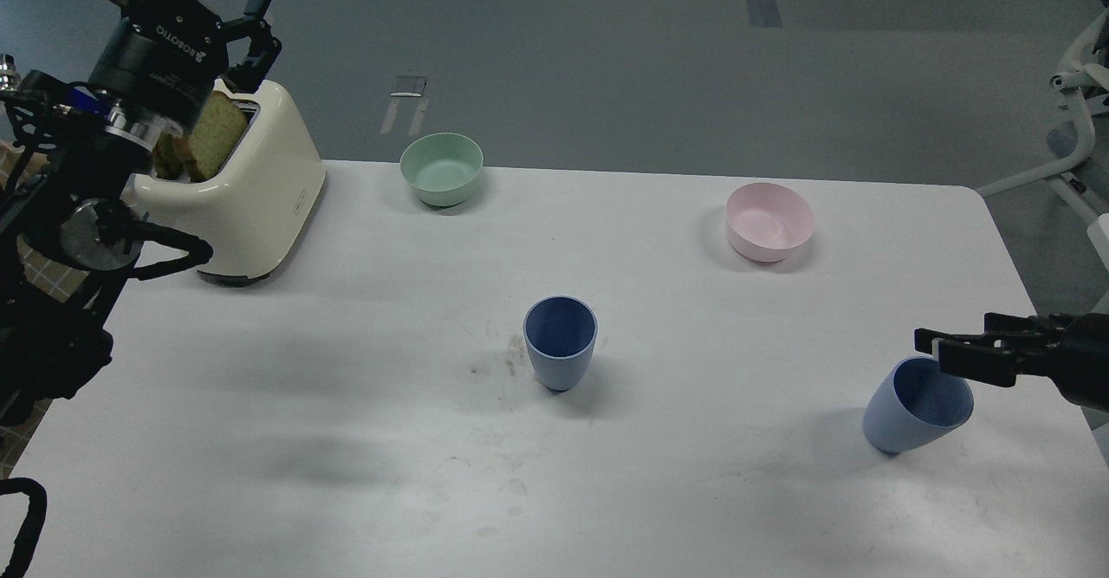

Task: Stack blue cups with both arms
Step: 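Reach the right hand to the other blue cup and grasp it, then lift the blue cup with the right hand and carry it over the centered cup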

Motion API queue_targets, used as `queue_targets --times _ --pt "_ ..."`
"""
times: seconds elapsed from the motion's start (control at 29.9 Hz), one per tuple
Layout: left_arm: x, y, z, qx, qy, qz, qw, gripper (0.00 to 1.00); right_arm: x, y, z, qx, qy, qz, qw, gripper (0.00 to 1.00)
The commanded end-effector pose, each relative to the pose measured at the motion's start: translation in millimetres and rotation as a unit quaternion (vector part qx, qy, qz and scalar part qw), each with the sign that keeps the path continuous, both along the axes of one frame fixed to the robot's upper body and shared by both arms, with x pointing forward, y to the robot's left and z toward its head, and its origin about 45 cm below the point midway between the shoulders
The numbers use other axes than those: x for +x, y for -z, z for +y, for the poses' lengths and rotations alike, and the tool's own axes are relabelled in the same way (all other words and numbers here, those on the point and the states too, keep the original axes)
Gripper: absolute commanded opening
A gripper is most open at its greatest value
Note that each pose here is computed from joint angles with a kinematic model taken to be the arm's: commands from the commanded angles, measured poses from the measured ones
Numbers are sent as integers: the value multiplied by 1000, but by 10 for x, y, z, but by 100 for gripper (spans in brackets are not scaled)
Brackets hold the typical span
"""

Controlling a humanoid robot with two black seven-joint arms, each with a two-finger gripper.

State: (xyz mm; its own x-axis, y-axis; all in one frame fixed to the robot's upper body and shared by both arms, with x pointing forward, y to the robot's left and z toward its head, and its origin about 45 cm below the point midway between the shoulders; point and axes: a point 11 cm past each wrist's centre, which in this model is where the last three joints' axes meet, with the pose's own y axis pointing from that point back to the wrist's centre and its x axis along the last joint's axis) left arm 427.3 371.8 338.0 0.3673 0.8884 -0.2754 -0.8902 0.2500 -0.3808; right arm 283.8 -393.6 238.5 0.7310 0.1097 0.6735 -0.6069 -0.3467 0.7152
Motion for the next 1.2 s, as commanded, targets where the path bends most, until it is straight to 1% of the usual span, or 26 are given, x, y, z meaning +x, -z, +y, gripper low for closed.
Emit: queue_targets --times 0.0,0.1,0.5,0.53,0.57,0.63,0.67,0.74,0.84,0.87,0.9,0.94,0.97,1.0,1.04,1.17 --pt "0 -2 -1 0 1 0 1000 98 -11 40 -11 -4 1 2 1000 82" --pt "-1 29 -32 5 7 5 1000 98 -59 110 -48 -11 10 12 1000 73" --pt "0 58 -71 6 11 8 1000 98 -219 340 -9 3 17 42 999 72" --pt "1 59 -75 5 11 7 1000 98 -236 359 -18 3 18 45 999 69" --pt "1 59 -76 6 12 7 1000 98 -248 372 -25 1 20 47 999 62" --pt "2 68 -90 8 13 8 1000 98 -251 377 -29 -1 22 47 999 57" --pt "2 72 -99 12 13 7 1000 98 -252 384 -45 -6 27 47 999 52" --pt "3 80 -105 16 13 8 1000 98 -249 385 -51 -10 29 47 998 48" --pt "5 84 -120 17 14 7 1000 98 -244 382 -59 -13 31 46 998 38" --pt "2 90 -118 17 14 8 1000 98 -247 384 -65 -15 32 46 998 31" --pt "5 84 -120 17 14 7 1000 98 -246 386 -72 -15 34 46 998 27" --pt "5 87 -117 18 14 8 1000 98 -245 384 -78 -16 35 47 998 17" --pt "2 91 -119 18 14 8 1000 98 -246 374 -84 -17 35 47 998 12" --pt "2 90 -114 19 14 9 1000 98 -257 369 -83 -17 35 48 998 4" --pt "2 88 -114 19 14 8 1000 98 -258 363 -86 -18 34 48 998 0" --pt "-2 96 -101 20 13 10 1000 98 -271 373 -112 -18 38 51 998 0"
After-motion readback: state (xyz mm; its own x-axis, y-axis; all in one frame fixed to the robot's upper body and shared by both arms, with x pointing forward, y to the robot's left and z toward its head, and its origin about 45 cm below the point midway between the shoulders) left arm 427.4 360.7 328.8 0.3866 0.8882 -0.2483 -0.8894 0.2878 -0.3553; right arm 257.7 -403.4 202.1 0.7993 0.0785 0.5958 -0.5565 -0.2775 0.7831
